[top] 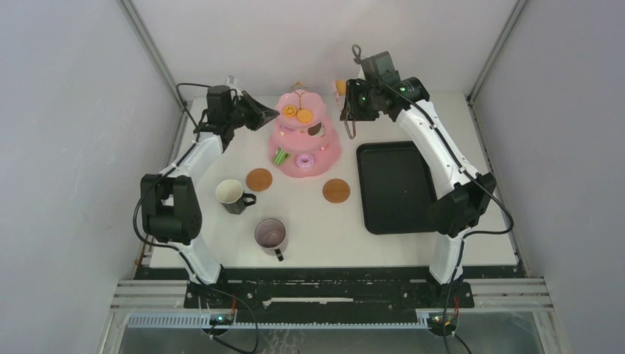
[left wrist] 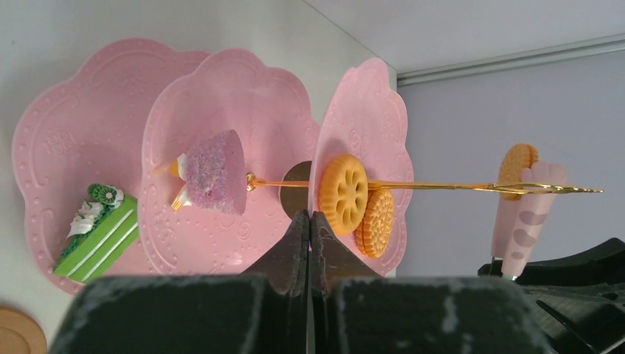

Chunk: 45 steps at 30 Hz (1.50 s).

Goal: Serve the afternoon tea

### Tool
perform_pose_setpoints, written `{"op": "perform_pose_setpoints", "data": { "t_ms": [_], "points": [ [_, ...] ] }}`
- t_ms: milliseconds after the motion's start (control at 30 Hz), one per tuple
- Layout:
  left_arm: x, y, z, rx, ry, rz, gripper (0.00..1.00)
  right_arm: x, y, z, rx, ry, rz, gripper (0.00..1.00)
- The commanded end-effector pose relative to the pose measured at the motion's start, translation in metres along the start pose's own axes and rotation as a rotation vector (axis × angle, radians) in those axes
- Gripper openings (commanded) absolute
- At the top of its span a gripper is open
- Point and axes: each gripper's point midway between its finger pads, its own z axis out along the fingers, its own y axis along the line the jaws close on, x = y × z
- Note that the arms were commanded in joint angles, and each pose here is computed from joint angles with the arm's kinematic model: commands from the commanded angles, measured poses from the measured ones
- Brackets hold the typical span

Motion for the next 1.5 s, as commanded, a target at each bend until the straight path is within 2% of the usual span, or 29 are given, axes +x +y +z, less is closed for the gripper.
{"op": "perform_pose_setpoints", "data": {
  "t_ms": [0, 867, 1467],
  "points": [
    [-0.015, -0.026, -0.003, 0.101, 0.021, 0.068, 0.0, -0.01, 0.008, -0.006, -0.02, -0.03, -0.039, 0.15],
    [-0.016, -0.043, 0.01, 0.294, 0.191, 0.103, 0.0, -0.002, 0.02, 0.02, 0.003, 0.031, -0.082, 0.15],
    [-0.007, -0.058, 0.01, 0.399, 0.242, 0.094, 0.01, -0.001, 0.025, 0.028, -0.01, 0.044, -0.092, 0.16]
  ]
}}
